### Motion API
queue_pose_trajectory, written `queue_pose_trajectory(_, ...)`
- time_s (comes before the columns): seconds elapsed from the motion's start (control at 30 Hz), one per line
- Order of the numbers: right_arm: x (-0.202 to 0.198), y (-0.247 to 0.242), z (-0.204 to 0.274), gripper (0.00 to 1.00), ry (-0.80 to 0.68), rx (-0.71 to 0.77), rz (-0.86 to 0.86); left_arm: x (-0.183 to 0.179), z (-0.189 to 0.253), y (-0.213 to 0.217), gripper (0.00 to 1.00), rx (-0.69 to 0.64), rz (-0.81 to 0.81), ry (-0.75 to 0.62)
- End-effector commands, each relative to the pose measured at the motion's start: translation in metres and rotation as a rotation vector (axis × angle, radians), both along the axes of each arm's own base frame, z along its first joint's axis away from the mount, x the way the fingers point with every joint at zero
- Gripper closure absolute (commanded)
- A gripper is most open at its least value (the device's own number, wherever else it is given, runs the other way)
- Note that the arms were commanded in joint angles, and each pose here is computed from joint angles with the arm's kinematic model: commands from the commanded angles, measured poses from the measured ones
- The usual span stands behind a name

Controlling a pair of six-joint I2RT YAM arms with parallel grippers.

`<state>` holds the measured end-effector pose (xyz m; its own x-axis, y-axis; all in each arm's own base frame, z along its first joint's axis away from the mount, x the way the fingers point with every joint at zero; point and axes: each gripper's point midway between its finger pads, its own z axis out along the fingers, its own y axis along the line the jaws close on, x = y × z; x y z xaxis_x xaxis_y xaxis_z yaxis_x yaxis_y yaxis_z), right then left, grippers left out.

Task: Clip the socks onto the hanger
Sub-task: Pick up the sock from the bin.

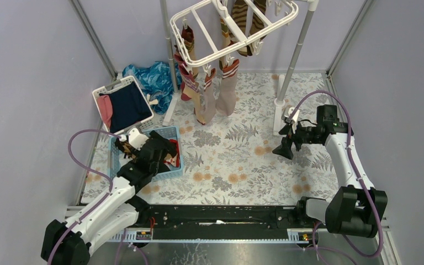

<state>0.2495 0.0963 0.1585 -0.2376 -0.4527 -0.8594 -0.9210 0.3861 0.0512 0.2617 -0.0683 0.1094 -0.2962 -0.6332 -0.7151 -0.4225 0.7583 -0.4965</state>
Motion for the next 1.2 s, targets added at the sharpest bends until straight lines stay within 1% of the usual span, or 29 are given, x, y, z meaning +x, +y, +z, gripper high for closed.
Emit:
queue_pose_trajectory(0.0, -0.007, 0.006, 0.007, 0.00, -0.004, 0.034, 0.038, -0.002, 0.001, 0.011, 0.24, 0.020, 0.068, 0.029)
queue_pose_trajectory(0.2, -0.008, 0.005, 0.006, 0.00, -0.010, 0.029, 0.046, 0.000, 0.002, 0.013, 0.26, 0.045, 0.063, 0.028)
queue_pose_trajectory(0.3, -0.009, 0.005, 0.007, 0.00, -0.014, 0.028, 0.047, 0.000, 0.000, 0.012, 0.30, 0.058, 0.061, 0.051)
queue_pose_trajectory(0.4, -0.009, 0.006, 0.008, 0.00, -0.017, 0.029, 0.048, -0.001, -0.002, 0.014, 0.35, 0.083, 0.073, 0.100)
queue_pose_trajectory(0.6, -0.011, 0.007, 0.009, 0.00, -0.017, 0.036, 0.056, -0.001, -0.012, 0.019, 0.37, 0.152, 0.117, 0.216)
queue_pose_trajectory(0.63, -0.011, 0.007, 0.009, 0.00, -0.018, 0.039, 0.058, -0.001, -0.013, 0.019, 0.39, 0.158, 0.115, 0.224)
queue_pose_trajectory(0.7, -0.012, 0.008, 0.009, 0.00, -0.019, 0.042, 0.062, 0.003, -0.013, 0.018, 0.48, 0.181, 0.105, 0.233)
queue_pose_trajectory(0.77, -0.012, 0.008, 0.009, 0.00, -0.017, 0.045, 0.066, 0.005, -0.012, 0.021, 0.55, 0.213, 0.111, 0.235)
queue_pose_trajectory(0.8, -0.013, 0.009, 0.009, 0.00, -0.016, 0.047, 0.068, 0.006, -0.011, 0.023, 0.56, 0.226, 0.120, 0.235)
queue_pose_trajectory(1.17, -0.014, 0.010, 0.009, 0.00, -0.018, 0.055, 0.075, 0.000, -0.022, 0.030, 0.56, 0.241, 0.159, 0.259)
